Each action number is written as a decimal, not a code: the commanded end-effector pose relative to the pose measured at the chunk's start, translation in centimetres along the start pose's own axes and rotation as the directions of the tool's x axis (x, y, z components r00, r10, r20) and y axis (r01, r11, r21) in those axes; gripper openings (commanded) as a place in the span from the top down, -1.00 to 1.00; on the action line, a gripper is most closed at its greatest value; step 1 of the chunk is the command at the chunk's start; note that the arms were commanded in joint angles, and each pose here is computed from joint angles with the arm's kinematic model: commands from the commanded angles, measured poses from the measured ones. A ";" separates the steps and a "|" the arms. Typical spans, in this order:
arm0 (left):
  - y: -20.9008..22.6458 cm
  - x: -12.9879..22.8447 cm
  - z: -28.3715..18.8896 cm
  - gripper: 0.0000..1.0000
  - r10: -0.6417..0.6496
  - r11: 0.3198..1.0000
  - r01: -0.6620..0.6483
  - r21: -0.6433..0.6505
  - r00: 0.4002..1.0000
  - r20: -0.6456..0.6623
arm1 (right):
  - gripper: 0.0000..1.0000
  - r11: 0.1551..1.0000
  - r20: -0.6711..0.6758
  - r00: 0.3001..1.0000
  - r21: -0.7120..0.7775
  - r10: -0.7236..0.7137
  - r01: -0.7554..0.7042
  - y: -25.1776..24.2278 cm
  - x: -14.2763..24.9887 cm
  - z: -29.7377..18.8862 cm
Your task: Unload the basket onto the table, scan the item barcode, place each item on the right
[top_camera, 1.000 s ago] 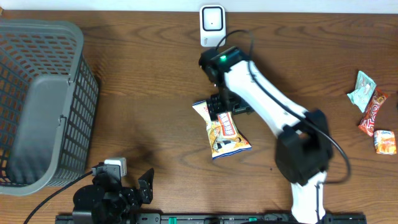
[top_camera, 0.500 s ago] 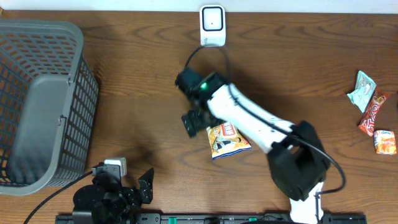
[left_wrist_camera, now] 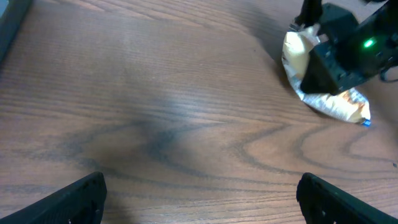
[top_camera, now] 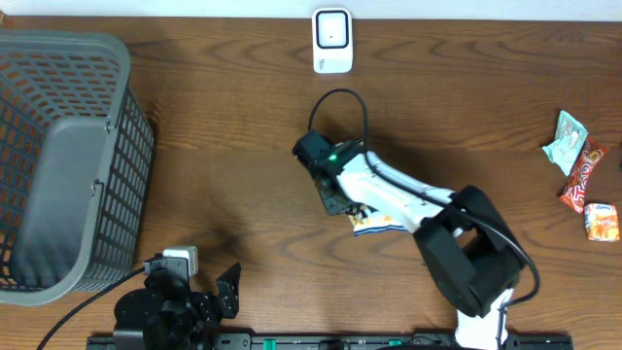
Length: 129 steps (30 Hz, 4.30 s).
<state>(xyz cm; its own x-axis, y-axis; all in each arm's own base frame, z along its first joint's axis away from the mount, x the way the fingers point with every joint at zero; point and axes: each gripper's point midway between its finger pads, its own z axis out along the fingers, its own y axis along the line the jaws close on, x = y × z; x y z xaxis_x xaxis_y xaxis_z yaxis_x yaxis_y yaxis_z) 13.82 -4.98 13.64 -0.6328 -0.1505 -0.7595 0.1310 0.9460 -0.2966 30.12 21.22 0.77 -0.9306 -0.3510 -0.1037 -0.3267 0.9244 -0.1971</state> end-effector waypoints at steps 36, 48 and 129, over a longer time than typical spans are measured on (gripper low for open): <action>-0.3 -0.2 -0.2 -0.96 -0.003 1.000 0.003 0.013 1.000 0.009 | 0.97 -0.131 0.685 0.728 -0.718 0.038 0.683 3.4 0.8 -20.6; -0.3 -0.2 -0.2 -0.96 -0.003 1.000 0.003 0.013 1.000 0.009 | 0.97 -0.119 0.664 0.746 -0.746 -0.061 0.655 3.3 2.0 -19.8; -0.3 -0.2 -0.2 -0.96 -0.003 1.000 0.003 0.013 1.000 0.009 | -0.98 0.704 0.057 0.724 0.190 0.688 -0.684 -43.6 -5.0 0.3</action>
<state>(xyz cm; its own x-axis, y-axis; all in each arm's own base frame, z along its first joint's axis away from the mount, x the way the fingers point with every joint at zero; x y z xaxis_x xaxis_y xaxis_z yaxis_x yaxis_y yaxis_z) 13.82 -4.98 13.64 -0.6329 -0.1508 -0.7594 0.1308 0.9459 -0.2968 47.72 -19.53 6.44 -0.9177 0.3484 -0.1910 0.3971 0.8206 -0.4111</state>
